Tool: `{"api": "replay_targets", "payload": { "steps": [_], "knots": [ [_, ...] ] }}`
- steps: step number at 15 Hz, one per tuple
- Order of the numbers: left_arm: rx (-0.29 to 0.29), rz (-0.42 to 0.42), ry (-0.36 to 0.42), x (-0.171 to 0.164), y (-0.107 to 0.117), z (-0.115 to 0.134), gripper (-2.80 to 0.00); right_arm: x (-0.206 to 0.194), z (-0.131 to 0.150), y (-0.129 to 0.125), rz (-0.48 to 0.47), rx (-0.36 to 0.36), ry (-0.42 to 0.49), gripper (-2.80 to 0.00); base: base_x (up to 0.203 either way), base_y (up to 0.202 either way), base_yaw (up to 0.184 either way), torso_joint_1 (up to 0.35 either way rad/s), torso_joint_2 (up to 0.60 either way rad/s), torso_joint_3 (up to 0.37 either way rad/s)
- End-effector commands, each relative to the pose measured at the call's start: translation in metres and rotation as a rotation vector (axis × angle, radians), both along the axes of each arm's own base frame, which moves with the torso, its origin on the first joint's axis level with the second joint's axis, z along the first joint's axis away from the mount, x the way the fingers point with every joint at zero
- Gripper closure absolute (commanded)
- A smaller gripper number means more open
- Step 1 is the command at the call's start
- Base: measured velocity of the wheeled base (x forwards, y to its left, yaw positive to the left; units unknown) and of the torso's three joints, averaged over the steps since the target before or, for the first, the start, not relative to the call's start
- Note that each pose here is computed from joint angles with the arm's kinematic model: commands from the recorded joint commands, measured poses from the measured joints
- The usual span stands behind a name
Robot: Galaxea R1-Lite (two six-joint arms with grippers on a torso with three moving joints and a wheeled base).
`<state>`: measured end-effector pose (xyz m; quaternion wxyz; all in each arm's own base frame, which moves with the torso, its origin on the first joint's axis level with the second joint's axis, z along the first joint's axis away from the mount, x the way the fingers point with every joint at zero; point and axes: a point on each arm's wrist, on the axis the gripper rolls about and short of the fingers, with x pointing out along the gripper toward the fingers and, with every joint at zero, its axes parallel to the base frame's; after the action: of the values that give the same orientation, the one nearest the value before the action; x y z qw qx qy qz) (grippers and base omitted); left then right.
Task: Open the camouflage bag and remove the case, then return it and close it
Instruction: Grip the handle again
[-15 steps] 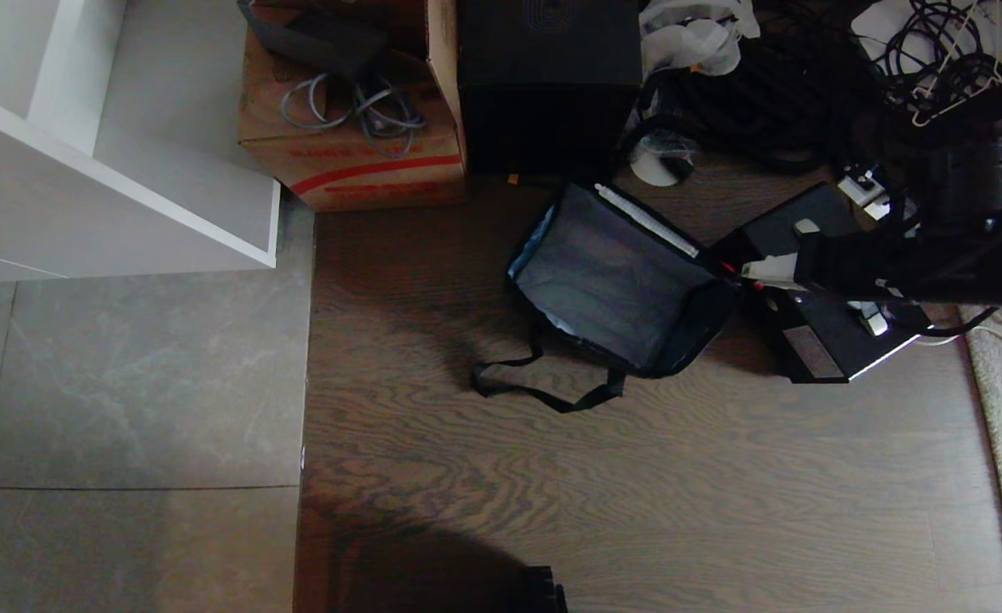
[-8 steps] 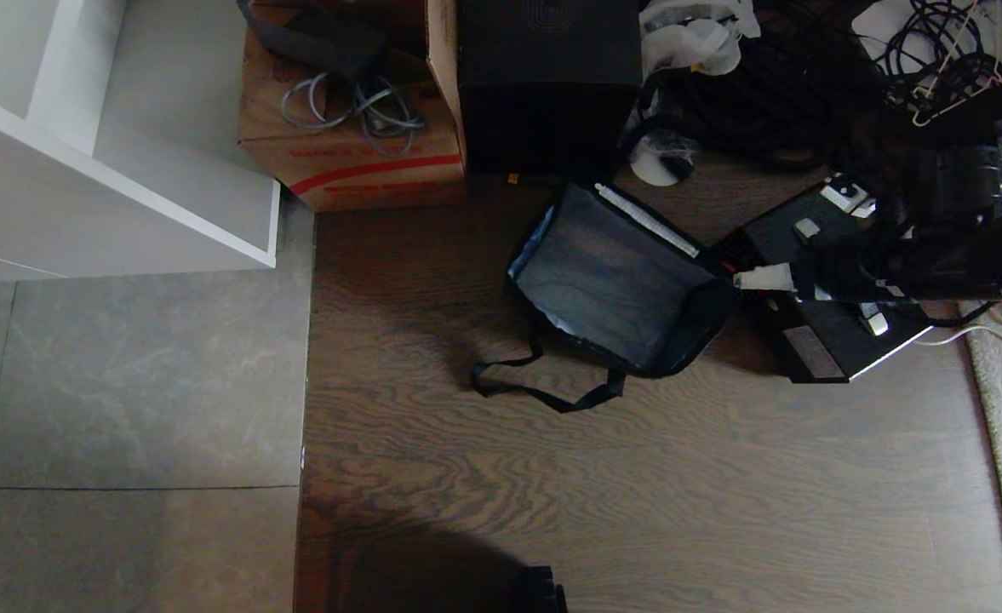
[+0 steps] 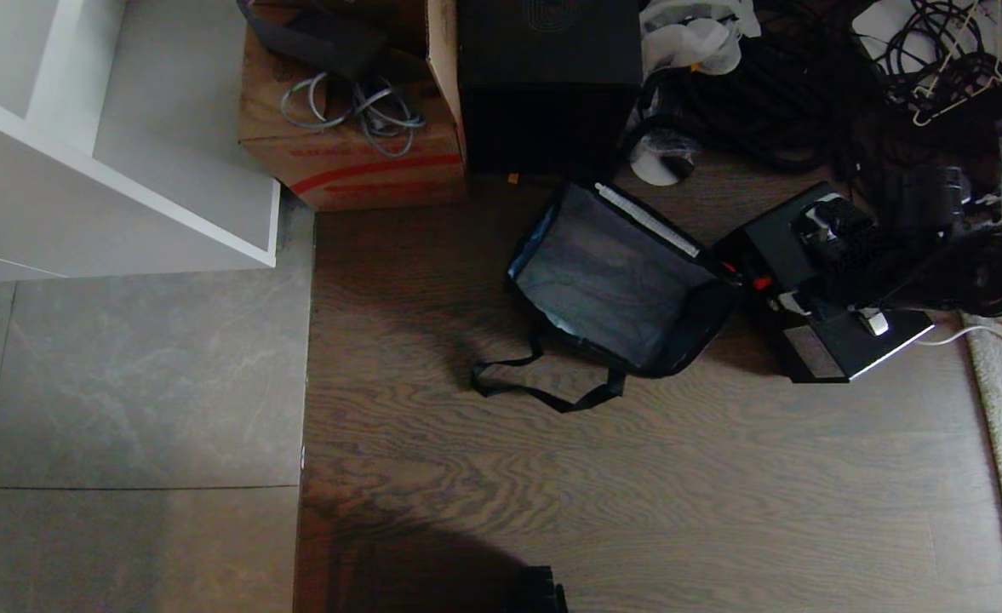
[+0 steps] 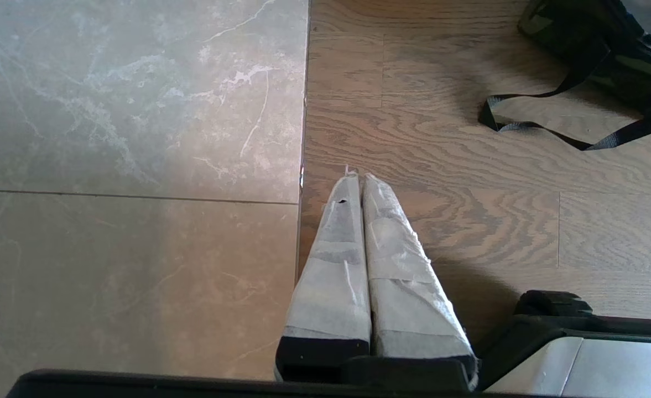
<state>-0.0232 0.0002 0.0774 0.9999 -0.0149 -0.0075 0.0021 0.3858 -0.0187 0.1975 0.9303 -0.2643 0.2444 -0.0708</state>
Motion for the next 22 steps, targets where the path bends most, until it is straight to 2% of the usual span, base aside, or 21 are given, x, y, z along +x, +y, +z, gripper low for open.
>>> {"api": "replay_targets", "payload": {
  "steps": [1,2,4,6,8,11,12,14,19,22],
  "knots": [
    [-0.001,0.0,0.0,0.0,0.0,0.0,0.0,0.005,-0.002,-0.003,-0.163,-0.209,-0.018,-2.8,0.0,0.0,0.0,0.0,0.0,0.0],
    [-0.001,0.0,0.001,0.0,0.0,0.0,0.0,0.003,-0.003,-0.001,-0.193,-0.251,-0.011,-2.8,0.0,0.0,0.0,0.0,0.0,0.0],
    [-0.001,0.0,0.001,0.0,0.0,0.0,0.0,0.002,0.0,0.007,-0.228,-0.276,-0.055,-2.8,0.0,0.0,0.0,0.0,0.0,0.0],
    [-0.001,0.0,0.001,0.0,0.0,0.0,0.0,0.004,-0.007,0.015,-0.355,-0.33,-0.042,-2.8,0.0,0.0,0.0,0.0,0.0,0.0],
    [-0.001,0.0,0.0,0.0,0.0,0.0,0.0,0.013,-0.026,0.029,-0.459,-0.369,-0.042,-2.8,0.0,0.0,0.0,0.0,0.0,0.0],
    [-0.001,0.0,0.0,0.0,0.0,0.0,0.0,0.027,-0.05,0.037,-0.506,-0.342,-0.09,-2.8,0.0,0.0,0.0,0.0,0.0,0.0],
    [-0.001,0.0,0.0,0.0,0.0,0.0,0.0,0.031,-0.056,0.043,-0.532,-0.308,-0.135,-2.8,0.0,0.0,0.0,0.0,0.0,0.0],
    [-0.001,0.0,0.0,0.0,0.0,0.0,0.0,0.036,-0.057,0.049,-0.536,-0.281,-0.183,-2.8,0.0,0.0,0.0,0.0,0.0,0.0],
    [-0.001,0.0,0.0,0.0,0.0,0.0,0.0,0.045,-0.046,0.053,-0.553,-0.276,-0.23,-2.8,0.0,0.0,0.0,0.0,0.0,0.0],
    [-0.001,0.0,0.001,0.0,0.0,0.0,0.0,0.044,-0.034,0.039,-0.576,-0.301,-0.203,-2.8,0.0,0.0,0.0,0.0,0.0,0.0]
  ]
}}
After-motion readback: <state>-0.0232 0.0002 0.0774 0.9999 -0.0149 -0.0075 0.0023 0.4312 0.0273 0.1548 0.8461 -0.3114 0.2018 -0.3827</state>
